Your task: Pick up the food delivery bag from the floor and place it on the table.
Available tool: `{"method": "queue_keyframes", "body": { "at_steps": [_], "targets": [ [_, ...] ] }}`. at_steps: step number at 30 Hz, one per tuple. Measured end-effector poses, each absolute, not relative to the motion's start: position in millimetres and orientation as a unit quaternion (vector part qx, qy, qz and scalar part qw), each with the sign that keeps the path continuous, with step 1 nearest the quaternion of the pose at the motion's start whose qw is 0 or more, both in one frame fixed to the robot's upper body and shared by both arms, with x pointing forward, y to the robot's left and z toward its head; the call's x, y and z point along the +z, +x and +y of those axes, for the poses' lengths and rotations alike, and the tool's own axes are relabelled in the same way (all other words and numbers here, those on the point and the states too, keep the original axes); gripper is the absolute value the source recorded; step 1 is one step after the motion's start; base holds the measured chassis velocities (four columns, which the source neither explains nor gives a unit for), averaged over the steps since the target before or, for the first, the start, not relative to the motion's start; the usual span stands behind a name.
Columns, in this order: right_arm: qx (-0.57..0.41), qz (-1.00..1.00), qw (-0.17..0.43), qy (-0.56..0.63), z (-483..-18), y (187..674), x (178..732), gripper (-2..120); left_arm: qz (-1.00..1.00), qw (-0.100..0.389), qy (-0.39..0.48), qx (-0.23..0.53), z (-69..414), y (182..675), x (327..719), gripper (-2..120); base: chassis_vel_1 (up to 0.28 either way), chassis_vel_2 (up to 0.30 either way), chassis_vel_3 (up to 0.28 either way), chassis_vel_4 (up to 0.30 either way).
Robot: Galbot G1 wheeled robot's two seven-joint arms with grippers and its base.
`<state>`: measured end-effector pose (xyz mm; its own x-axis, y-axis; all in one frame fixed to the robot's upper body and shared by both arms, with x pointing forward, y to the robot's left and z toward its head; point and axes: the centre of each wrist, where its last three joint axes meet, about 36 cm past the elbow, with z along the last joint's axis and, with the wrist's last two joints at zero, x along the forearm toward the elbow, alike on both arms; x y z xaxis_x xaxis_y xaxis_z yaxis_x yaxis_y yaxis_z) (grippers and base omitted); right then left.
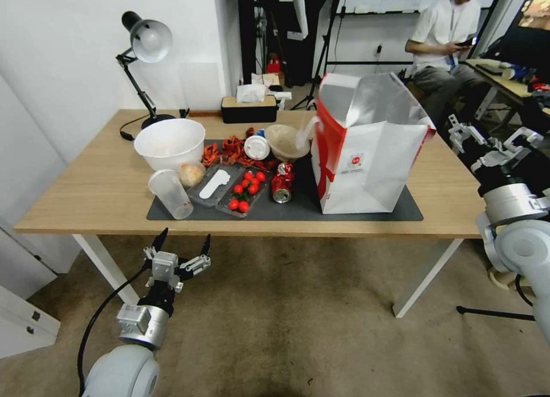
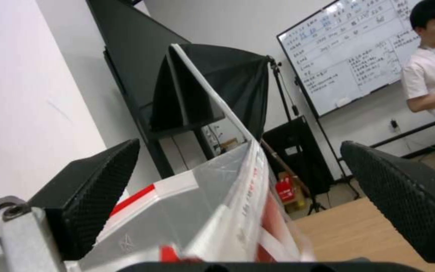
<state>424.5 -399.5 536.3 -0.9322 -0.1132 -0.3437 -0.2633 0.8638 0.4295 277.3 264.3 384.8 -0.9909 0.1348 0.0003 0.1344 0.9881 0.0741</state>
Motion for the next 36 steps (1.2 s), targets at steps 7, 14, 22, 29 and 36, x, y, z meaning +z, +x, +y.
{"method": "queue_keyframes", "body": {
  "at_steps": [7, 14, 22, 29, 36],
  "targets": [
    [0.221, 0.957, 0.159, -0.101, -394.3, 414.4, 532.7, 100, 0.997, 0.006, 0.067, 0.037, 264.9, 277.8, 385.0, 100, 0.0, 0.0, 0.0, 0.0],
    [0.139, 0.97, 0.169, -0.104, -368.5, 376.2, 526.1, 100, 0.997, 0.012, 0.065, 0.032, 266.6, 279.0, 384.5, 100, 0.0, 0.0, 0.0, 0.0],
    [0.03, 0.986, 0.125, -0.105, -330.8, 336.6, 519.3, 100, 0.998, 0.015, 0.054, 0.031, 269.6, 278.5, 385.1, 100, 0.0, 0.0, 0.0, 0.0],
    [0.012, 0.99, 0.103, -0.093, -318.1, 322.6, 490.5, 100, 0.998, 0.011, 0.047, 0.032, 272.1, 278.3, 378.6, 100, 0.0, 0.0, 0.0, 0.0],
    [0.009, 0.993, 0.074, -0.092, -315.5, 312.1, 446.8, 100, 0.999, 0.007, 0.041, 0.029, 273.4, 278.4, 368.5, 100, 0.0, 0.0, 0.0, 0.0]
  ]
}}
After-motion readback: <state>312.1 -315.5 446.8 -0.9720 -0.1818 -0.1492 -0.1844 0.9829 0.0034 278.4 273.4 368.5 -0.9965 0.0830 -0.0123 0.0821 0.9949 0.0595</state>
